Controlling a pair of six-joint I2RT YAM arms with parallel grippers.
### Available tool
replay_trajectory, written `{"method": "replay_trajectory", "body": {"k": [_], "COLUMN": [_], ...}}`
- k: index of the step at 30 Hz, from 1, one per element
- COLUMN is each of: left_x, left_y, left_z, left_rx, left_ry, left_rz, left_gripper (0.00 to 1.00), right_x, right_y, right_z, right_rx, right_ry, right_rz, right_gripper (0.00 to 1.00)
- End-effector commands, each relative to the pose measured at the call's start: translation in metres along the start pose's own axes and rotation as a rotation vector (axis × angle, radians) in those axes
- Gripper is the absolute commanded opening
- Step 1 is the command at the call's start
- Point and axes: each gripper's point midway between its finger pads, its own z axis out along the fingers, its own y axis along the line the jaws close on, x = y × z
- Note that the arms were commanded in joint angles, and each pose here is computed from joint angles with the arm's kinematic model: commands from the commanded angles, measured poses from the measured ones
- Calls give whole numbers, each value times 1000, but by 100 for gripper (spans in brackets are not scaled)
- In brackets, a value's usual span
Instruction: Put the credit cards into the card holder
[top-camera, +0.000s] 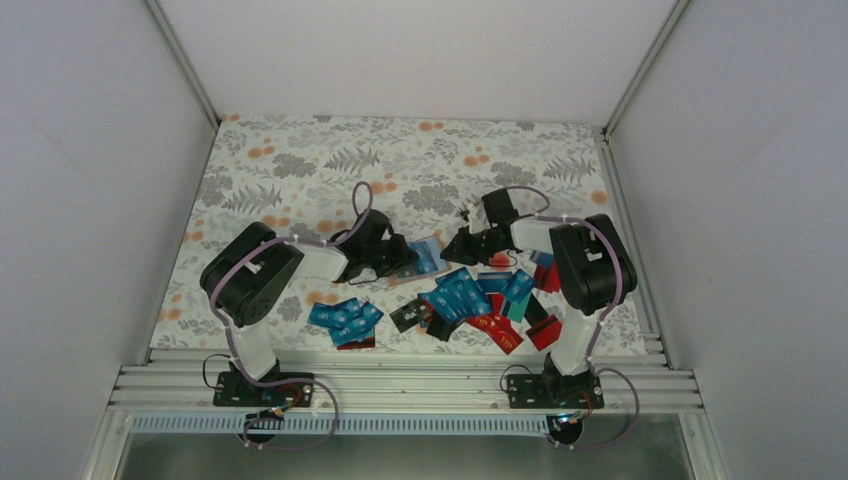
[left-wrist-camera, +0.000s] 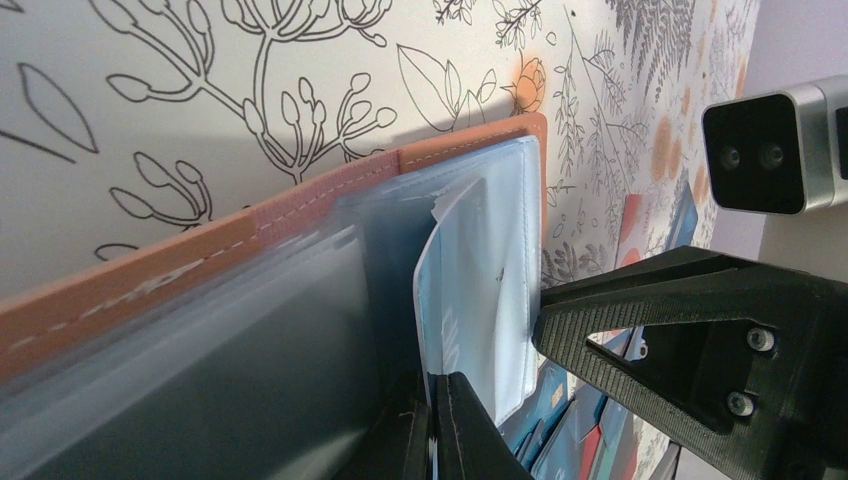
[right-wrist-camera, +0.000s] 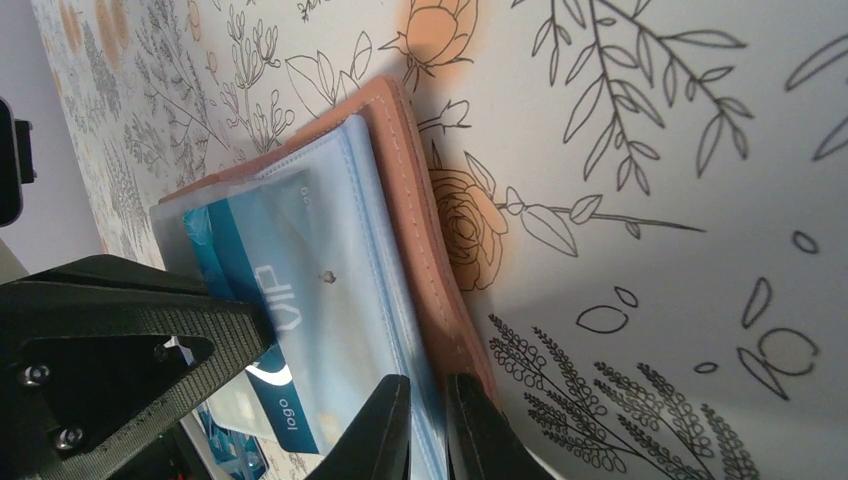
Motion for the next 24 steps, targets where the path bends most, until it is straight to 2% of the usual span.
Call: {"method": "replay_trajectory", "body": {"k": [1,20,24], "left_x": [19,13,14], "left_y": [25,12,11], "left_z": [8,29,28], "left_rx": [-73,-6,19], "left_ry": [78,101,101], "left_rz": [19,36,40], "left_gripper": [2,2,2], "right_x": [2,6,5], "right_y": [-22,-20,-15], "right_z": [11,13,8], "right_rx": [83,61,60], "right_ry": [8,23,18], "right_rz": [13,22,10], "right_gripper": [12,10,14]}}
